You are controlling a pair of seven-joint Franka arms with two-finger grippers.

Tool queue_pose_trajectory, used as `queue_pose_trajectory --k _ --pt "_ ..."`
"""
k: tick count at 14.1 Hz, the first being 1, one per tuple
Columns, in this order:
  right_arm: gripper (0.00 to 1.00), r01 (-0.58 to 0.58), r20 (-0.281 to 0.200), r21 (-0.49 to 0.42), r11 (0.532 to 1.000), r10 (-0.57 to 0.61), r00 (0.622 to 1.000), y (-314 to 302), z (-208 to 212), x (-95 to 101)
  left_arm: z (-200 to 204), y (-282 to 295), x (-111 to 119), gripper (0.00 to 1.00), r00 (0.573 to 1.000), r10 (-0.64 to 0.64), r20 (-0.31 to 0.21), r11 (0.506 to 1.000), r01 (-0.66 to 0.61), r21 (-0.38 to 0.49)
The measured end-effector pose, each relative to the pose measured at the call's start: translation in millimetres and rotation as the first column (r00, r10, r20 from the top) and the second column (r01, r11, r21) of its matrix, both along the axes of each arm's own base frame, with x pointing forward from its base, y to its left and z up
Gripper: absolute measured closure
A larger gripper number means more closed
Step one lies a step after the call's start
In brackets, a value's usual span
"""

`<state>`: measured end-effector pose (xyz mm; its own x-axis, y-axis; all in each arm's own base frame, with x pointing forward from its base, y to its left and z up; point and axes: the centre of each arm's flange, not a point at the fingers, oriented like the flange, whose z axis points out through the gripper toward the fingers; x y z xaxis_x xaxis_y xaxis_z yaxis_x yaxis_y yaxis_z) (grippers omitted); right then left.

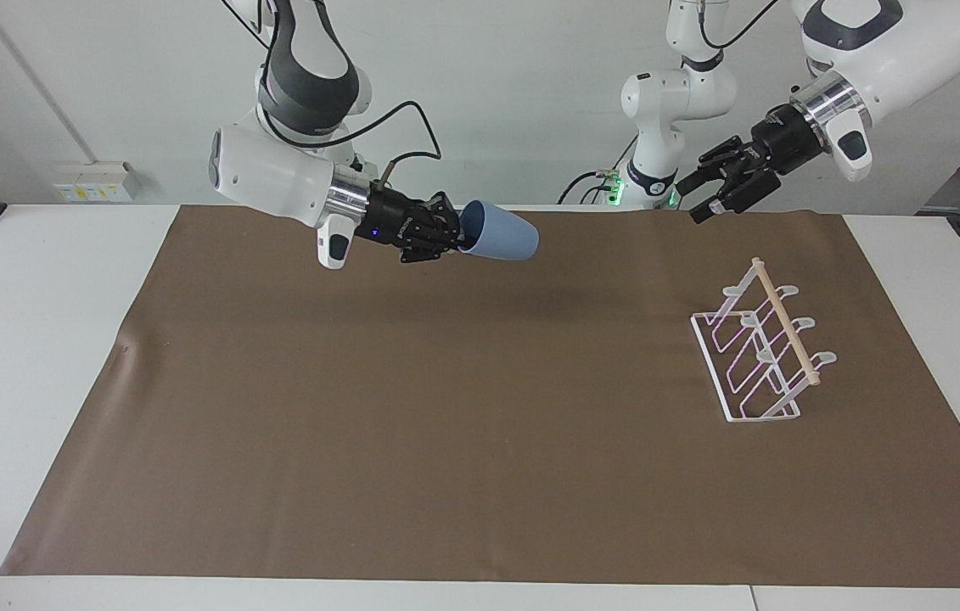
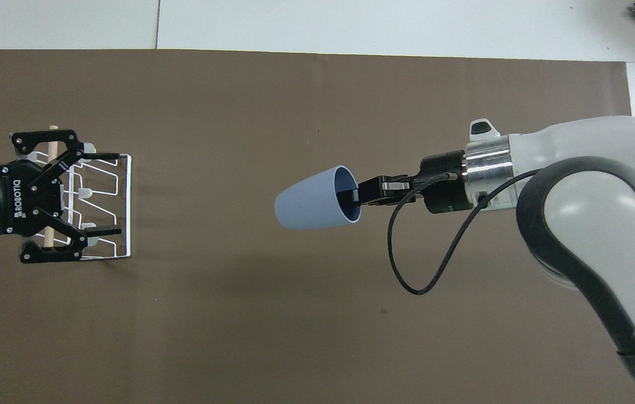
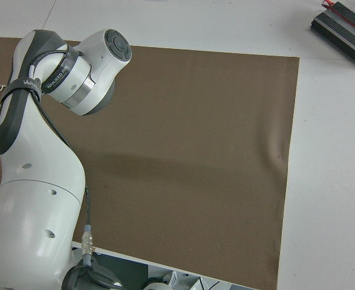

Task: Hang cup on cup holder
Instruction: 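Lift the cup with the right gripper while the left gripper approaches, then close the left gripper around the cup's base beside the right gripper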

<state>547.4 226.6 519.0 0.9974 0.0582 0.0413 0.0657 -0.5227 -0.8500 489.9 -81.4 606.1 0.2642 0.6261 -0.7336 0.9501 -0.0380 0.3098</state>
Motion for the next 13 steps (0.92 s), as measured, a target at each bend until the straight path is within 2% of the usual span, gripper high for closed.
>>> queue_pose_trajectory --k 4,7,11,13 --pt "0.94 0.089 0.021 0.006 0.996 -0.09 0.996 61 10 -16.5 -18 -11 -16 0.0 0.992 0.069 -0.103 0.997 -0.073 -0.031" --pt "0.94 0.117 0.013 0.004 0.993 -0.117 0.993 95 12 -32.8 -19 -27 -23 0.0 0.981 0.088 -0.175 0.995 -0.096 -0.036" --pt "0.94 0.159 0.021 0.0 0.987 -0.159 0.987 133 11 -56.0 -22 -47 -27 0.0 0.963 0.12 -0.241 0.991 -0.13 -0.026" --pt "0.94 0.165 0.019 -0.004 0.986 -0.165 0.986 137 8 -59.9 -26 -48 -26 0.0 0.951 0.159 -0.265 0.985 -0.17 -0.02"
